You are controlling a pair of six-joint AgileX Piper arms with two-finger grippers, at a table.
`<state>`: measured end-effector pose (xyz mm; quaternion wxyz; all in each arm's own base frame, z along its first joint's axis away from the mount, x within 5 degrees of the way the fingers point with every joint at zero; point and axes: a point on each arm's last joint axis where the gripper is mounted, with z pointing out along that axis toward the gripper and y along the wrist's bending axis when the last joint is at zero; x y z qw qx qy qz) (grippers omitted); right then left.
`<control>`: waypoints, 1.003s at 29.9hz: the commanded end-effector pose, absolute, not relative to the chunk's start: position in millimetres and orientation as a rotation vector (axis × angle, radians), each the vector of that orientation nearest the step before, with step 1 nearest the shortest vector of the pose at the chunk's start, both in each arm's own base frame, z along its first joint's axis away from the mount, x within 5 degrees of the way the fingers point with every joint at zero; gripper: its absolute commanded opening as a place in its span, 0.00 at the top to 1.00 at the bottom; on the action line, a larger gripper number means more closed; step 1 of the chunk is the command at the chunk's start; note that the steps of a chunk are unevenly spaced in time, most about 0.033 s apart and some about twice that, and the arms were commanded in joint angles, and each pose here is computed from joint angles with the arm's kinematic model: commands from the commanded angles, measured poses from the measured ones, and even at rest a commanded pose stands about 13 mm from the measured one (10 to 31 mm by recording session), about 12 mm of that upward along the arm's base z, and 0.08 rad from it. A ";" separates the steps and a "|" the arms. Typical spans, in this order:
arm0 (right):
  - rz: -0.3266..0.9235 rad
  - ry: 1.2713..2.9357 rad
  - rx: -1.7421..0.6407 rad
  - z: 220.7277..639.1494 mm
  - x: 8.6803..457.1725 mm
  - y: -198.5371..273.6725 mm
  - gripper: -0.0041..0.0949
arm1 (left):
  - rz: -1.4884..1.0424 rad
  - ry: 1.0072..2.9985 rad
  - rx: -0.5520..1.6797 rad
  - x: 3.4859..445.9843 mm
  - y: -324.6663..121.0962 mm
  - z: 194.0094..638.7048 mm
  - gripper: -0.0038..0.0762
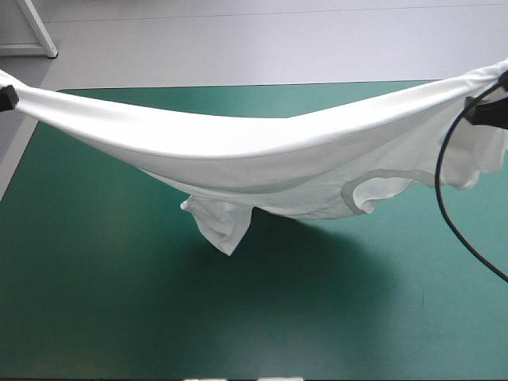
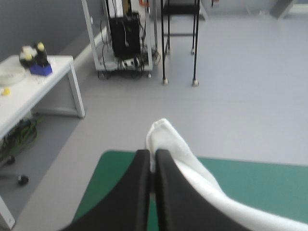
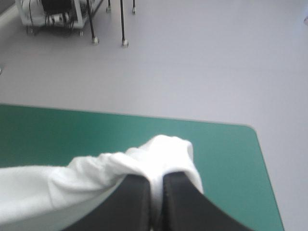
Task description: Fold the cloth
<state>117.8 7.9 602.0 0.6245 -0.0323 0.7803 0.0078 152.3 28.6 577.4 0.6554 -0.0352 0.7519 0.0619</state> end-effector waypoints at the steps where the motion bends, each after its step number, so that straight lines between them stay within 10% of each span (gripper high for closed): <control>1: -0.007 1.604 -0.054 631.2 81.0 1.6 0.97 | 0.190 1.475 -0.065 115.0 21.0 619.5 0.96; 14: 0.037 1.539 -0.084 642.8 66.1 4.4 0.97 | 0.299 1.402 -0.063 72.8 16.5 645.3 0.96; 30: 0.140 1.980 -0.161 503.6 283.2 37.2 0.97 | 0.150 1.899 -0.002 257.6 33.1 505.2 0.96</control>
